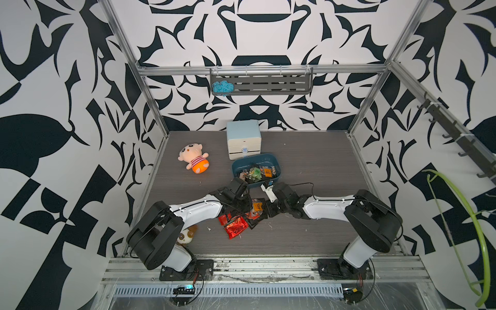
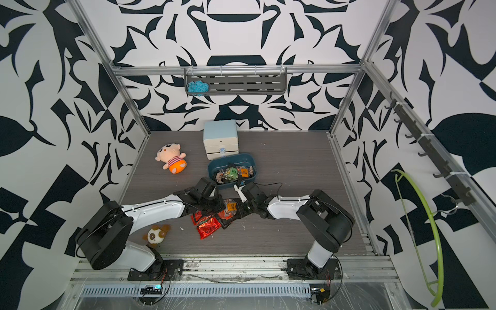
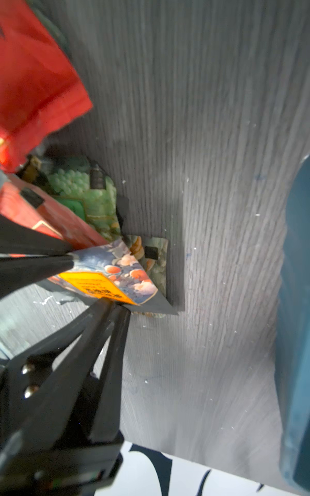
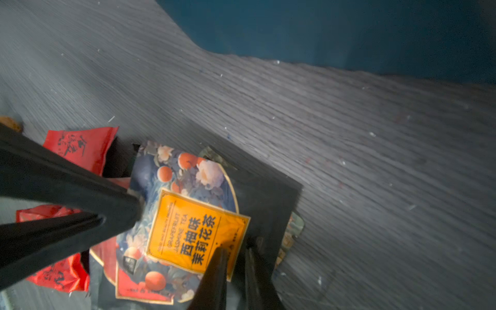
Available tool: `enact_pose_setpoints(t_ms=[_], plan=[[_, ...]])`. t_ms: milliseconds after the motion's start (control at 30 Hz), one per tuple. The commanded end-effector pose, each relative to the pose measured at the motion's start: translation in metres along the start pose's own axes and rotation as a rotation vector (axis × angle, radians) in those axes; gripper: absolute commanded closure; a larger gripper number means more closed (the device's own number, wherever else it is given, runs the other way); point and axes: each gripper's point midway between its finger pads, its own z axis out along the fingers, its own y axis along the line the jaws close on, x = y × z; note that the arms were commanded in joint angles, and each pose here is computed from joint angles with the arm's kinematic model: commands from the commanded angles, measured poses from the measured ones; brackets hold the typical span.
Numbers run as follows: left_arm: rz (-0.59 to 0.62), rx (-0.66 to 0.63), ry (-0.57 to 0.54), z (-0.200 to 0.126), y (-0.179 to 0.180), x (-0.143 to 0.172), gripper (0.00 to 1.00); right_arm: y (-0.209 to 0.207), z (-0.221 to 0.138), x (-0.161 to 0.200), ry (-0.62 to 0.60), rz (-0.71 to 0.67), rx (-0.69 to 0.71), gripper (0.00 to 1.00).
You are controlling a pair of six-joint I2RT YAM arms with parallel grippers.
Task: Put the tea bags into the storage box
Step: Pick up the tea bag from the center of the board, then place the tea bag in the storage box.
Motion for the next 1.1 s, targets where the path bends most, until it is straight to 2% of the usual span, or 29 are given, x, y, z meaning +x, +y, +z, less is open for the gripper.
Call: enact_pose_setpoints(t_ms=[0,167,500,733,1067], plan=[[0.017,0.021,0.002,-0.001,-0.011,-0.003,0.98,0.01,-0.009,-0.018,-0.058,-0.012,-0.021,0.82],[0.034,0.039,0.011,-0.007,-0.016,-0.001,1.0,-0.003,-0.021,-0.024,-0.122,-0.006,0.056,0.82],[0.071,0.103,-0.017,-0.038,-0.033,-0.001,1.0,-0.057,-0.095,-0.042,-0.45,0.059,0.358,0.8],[0.116,0.164,-0.013,-0.058,-0.059,-0.005,1.0,-0.071,-0.121,-0.044,-0.535,0.098,0.437,0.8],[0.196,0.203,-0.064,-0.08,-0.102,-0.032,1.0,-0.092,-0.143,-0.04,-0.598,0.144,0.559,0.79]])
